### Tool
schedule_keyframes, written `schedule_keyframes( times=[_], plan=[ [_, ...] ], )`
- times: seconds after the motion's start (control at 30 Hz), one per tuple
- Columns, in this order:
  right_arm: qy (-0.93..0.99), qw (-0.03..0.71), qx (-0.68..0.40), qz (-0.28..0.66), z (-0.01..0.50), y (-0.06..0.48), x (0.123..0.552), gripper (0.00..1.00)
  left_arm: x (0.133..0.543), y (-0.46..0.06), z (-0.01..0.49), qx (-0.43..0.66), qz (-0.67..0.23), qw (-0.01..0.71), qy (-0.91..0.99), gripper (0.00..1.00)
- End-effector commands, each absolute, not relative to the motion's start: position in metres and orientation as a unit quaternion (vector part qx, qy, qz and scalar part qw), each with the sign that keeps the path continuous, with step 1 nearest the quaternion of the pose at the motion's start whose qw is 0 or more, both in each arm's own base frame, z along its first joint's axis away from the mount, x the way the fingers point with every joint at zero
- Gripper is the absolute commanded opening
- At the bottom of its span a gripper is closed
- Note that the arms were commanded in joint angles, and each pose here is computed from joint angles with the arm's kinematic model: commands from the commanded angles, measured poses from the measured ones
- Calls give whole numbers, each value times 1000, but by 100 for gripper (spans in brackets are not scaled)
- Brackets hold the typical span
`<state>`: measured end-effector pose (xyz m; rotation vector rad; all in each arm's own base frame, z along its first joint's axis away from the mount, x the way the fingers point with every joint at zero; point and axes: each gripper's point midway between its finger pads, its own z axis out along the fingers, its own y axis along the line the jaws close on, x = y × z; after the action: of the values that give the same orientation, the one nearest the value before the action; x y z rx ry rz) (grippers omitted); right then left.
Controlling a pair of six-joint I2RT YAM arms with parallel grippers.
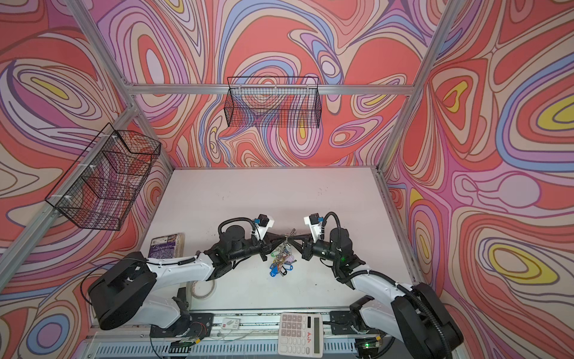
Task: Attach keys to a key ring
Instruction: Insert the key into the keyring.
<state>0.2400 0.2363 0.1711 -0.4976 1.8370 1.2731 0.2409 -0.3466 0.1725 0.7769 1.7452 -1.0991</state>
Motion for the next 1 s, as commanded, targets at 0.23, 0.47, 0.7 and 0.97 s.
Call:
schedule_keyframes(
  times=[0.23, 0.47, 0.7, 0.97],
  plan=[
    [687, 447, -221, 529, 211, 242, 234, 21, 240, -338, 185, 275, -471, 488, 681, 0],
    [687, 459, -198, 527, 226, 232, 242, 37, 243, -336, 200, 236, -509, 519, 645, 0],
    [688, 458, -179, 534, 231, 224, 247, 42, 243, -338, 211, 227, -510, 542, 629, 0],
    [674, 447, -190, 557, 239, 226, 243, 43, 242, -336, 243, 210, -523, 565, 602, 0]
  ],
)
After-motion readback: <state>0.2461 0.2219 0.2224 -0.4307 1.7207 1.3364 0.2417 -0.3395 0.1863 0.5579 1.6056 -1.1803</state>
